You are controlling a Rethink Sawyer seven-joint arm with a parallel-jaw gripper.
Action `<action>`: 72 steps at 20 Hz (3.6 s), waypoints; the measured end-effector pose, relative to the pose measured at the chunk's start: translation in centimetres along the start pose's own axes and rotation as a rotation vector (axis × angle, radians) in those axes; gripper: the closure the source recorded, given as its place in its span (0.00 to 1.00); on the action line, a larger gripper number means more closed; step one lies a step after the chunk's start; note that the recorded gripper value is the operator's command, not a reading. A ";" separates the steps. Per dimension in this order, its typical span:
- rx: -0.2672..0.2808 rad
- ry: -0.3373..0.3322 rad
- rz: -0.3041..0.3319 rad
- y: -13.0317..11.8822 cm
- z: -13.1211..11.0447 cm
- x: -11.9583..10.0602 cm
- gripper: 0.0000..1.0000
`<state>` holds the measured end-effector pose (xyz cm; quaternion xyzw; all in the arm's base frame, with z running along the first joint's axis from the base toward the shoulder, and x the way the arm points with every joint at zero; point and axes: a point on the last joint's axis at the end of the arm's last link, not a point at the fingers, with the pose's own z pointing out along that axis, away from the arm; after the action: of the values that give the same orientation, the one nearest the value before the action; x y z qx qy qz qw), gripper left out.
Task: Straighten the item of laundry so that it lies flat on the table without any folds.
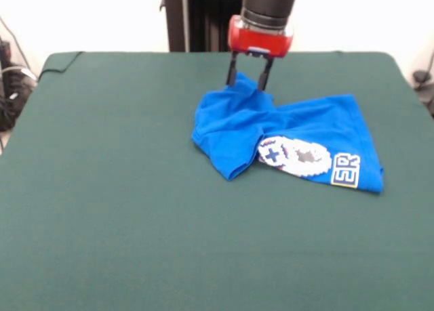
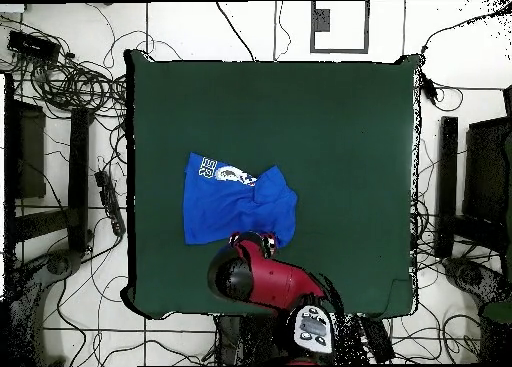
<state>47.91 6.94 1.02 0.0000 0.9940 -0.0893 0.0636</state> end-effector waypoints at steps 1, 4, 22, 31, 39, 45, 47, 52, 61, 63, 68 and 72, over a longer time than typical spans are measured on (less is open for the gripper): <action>0.003 -0.004 0.003 -0.2 0.3 0.1 0.00; 0.017 -0.017 0.025 -1.5 2.3 0.7 0.00; 0.005 -0.035 0.072 -2.7 5.8 1.2 1.00; 0.036 -0.027 0.058 -2.5 5.5 1.1 1.00; 0.145 0.017 0.027 -3.0 2.1 0.7 1.00; 0.310 -0.065 -0.059 -4.1 -4.7 -1.1 1.00; 0.354 -0.101 -0.077 -4.4 -6.5 -1.7 1.00; 0.477 -0.200 -0.106 -5.5 -11.9 -3.1 1.00; 0.626 -0.319 -0.086 -8.9 -19.4 -5.2 1.00; 0.646 -0.329 -0.077 -9.7 -20.3 -5.5 1.00; 0.679 -0.357 -0.058 -11.1 -22.0 -6.4 1.00; 0.647 -0.359 -0.020 -10.7 -21.3 -6.8 1.00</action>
<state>51.85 0.30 24.55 -0.0052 0.8872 -0.3983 0.2327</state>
